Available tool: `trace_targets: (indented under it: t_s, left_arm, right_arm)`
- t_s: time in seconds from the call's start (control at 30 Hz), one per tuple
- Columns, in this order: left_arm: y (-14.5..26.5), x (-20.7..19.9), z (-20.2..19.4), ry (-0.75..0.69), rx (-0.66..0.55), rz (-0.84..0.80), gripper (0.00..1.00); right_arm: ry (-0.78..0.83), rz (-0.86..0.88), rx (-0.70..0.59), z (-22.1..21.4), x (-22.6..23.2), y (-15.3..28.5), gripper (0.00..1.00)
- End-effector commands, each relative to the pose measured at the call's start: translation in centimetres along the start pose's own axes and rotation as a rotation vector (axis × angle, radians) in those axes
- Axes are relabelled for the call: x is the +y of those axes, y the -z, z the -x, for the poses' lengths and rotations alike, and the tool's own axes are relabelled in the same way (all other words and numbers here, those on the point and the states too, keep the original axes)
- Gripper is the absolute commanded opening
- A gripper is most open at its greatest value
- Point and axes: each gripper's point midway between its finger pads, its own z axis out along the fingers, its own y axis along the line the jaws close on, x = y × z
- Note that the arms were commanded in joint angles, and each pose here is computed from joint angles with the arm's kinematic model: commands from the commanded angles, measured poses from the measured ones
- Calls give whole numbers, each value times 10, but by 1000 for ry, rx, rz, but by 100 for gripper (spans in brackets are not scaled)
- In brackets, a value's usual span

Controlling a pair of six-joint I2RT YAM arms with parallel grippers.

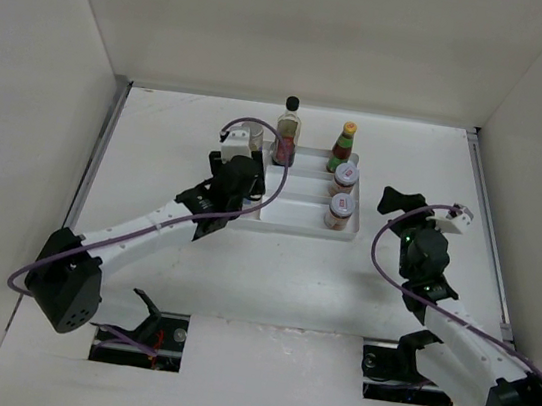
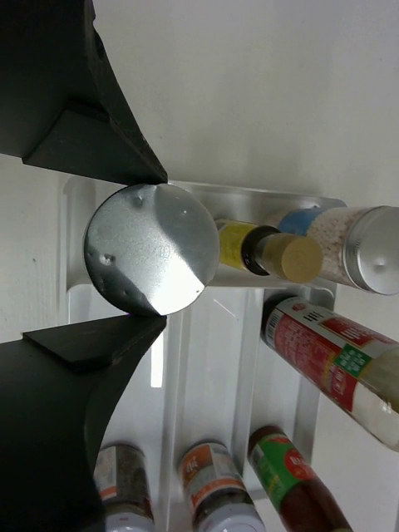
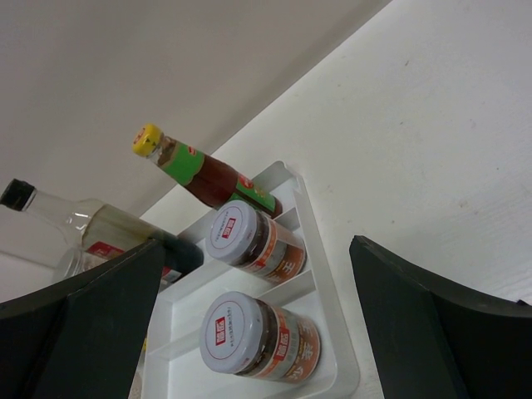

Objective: Organize the condiment bottles

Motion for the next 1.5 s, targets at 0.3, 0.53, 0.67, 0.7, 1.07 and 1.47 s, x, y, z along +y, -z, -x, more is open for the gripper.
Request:
trace_targets:
  t_s: [0.3, 0.53, 0.67, 0.7, 1.07, 1.47]
  left_arm:
    - [4, 1, -7, 21, 7, -16, 34]
    - [-2, 12, -25, 19, 28, 11, 52]
    - [1, 14, -22, 27, 17, 16, 77]
    - [3, 14, -17, 33, 7, 16, 82]
    - [56, 59, 73, 178, -257, 91, 100]
    - [41, 178, -18, 560, 5, 327, 100]
  right_arm:
    - [-43, 51, -45, 14, 17, -2, 100]
    - [-40, 47, -41, 13, 16, -3, 100]
    - [-39, 47, -41, 13, 16, -3, 100]
    - [-38, 46, -40, 12, 16, -4, 100]
    - [-31, 30, -41, 10, 12, -6, 100]
    - [19, -56, -19, 2, -4, -14, 100]
